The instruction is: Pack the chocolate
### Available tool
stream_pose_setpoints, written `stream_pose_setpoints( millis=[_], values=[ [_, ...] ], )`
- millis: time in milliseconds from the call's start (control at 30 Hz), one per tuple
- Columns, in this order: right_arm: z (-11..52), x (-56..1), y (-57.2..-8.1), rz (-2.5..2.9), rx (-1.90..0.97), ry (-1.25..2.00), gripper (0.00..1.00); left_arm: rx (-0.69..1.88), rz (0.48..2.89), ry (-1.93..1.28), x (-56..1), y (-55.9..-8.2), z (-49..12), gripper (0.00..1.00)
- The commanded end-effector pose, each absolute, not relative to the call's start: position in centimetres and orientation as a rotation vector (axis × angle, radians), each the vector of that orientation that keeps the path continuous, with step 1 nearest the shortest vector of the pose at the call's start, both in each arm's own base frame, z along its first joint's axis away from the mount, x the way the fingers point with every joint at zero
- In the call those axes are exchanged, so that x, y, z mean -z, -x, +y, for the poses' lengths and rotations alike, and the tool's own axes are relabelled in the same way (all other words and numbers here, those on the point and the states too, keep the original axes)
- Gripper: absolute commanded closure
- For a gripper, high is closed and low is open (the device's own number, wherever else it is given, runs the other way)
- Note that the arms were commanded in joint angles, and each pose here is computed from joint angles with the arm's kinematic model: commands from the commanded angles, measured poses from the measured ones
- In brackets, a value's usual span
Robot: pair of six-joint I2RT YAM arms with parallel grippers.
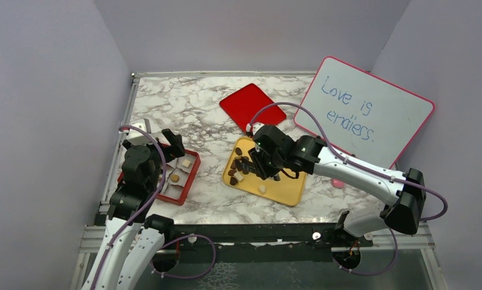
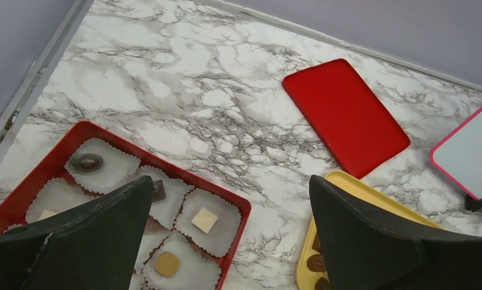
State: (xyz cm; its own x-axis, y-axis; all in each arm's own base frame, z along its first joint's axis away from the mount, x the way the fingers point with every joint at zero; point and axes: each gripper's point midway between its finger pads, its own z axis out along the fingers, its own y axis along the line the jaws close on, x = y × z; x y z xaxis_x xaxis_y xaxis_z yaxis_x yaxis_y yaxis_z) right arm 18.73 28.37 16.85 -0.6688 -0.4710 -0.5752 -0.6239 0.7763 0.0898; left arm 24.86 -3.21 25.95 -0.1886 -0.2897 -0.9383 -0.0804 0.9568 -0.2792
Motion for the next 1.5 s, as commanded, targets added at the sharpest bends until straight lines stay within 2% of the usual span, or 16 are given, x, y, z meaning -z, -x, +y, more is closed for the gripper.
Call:
stream_pose_setpoints(
  millis=[0, 467, 967, 1267, 1467],
  values=[
    [28.8, -16.4, -17.5, 2.456, -0.454, 0.864, 0.64, 0.279, 1.731, 0.257, -26.9, -25.2, -4.6, 0.01],
    [29.8, -13.4, -17.5, 2.489, -0.440, 0.960, 0.64, 0.331, 1.852, 0.191, -24.8, -26.2, -6.6, 0.01],
    [29.6, -11.4, -17.5, 2.525, -0.369, 0.991, 0.64, 0.276, 1.815, 0.217, -25.4, -25.7, -5.3, 0.01],
    [29.0, -12.9, -18.2, 2.495, -0.330, 0.935, 0.74, 0.282, 1.820, 0.216, -25.7, -25.7, -5.4, 0.01],
    [28.4, -12.7, -18.2, 2.507, -0.304, 0.907, 0.75, 0.290, 1.801, 0.221, -26.4, -25.5, -5.4, 0.01]
  ],
)
